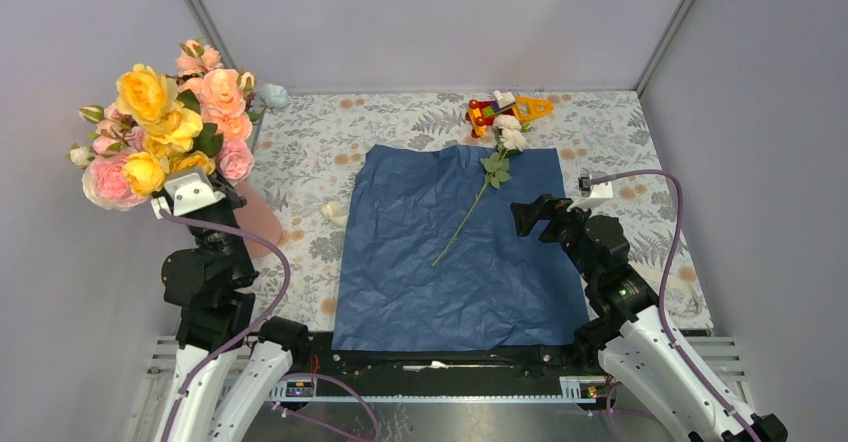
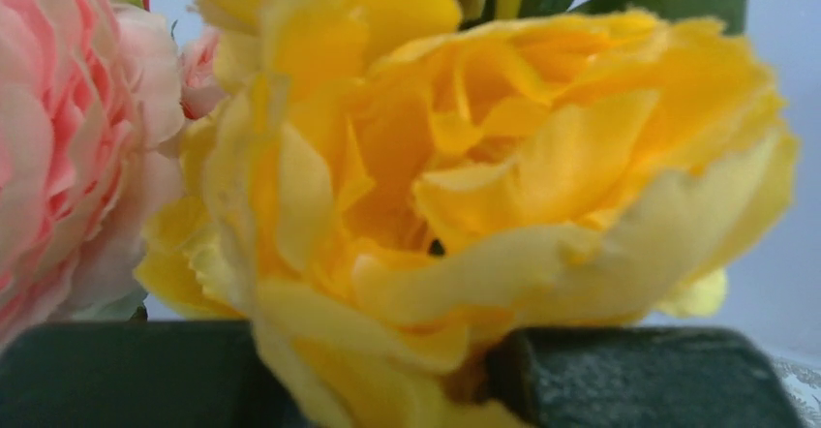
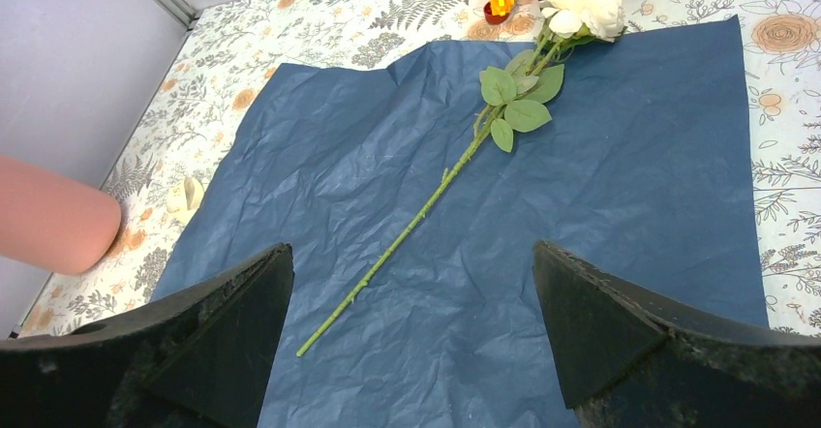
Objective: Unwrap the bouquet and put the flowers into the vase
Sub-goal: Insert the fake flower into the vase.
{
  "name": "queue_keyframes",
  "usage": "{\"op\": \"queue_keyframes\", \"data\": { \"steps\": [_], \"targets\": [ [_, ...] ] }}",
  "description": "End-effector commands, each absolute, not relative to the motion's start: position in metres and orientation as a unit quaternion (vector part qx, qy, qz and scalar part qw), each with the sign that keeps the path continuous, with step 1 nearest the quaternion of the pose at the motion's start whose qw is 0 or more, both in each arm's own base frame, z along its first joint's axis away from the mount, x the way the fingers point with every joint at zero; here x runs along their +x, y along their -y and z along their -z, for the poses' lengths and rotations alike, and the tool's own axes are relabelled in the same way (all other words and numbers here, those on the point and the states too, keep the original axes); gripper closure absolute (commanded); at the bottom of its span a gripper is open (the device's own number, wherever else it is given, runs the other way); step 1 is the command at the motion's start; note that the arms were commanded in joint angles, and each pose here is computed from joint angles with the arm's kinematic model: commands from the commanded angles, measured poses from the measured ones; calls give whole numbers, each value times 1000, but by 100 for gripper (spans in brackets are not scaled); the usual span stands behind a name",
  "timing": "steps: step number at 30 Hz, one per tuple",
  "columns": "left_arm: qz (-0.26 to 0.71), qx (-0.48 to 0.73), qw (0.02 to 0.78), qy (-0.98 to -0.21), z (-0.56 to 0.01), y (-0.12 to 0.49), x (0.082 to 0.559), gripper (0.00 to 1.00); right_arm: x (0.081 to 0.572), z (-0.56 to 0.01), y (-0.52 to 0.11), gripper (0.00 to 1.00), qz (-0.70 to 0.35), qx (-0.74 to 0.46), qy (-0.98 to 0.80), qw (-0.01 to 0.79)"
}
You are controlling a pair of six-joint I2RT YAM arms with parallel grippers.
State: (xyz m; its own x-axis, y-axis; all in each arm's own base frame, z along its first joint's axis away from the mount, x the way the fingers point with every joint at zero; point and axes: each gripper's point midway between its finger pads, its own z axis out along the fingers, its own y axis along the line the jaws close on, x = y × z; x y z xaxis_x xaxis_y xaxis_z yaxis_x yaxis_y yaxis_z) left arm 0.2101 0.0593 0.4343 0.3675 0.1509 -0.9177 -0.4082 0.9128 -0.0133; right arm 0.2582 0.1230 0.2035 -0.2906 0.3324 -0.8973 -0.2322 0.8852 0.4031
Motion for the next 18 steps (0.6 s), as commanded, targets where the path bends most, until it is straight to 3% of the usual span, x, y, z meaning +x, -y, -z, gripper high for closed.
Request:
{"op": "queue_keyframes", "data": {
  "steps": [1,18],
  "targets": [
    [-187,-121,785,-578,-415,-64,213,79,260,-213,-127,0,-249,25,-756,605],
    [-144,-69,799,-580,-428,-47,198,45,260,-209,-130,0,-254,20,-759,599]
  ]
}}
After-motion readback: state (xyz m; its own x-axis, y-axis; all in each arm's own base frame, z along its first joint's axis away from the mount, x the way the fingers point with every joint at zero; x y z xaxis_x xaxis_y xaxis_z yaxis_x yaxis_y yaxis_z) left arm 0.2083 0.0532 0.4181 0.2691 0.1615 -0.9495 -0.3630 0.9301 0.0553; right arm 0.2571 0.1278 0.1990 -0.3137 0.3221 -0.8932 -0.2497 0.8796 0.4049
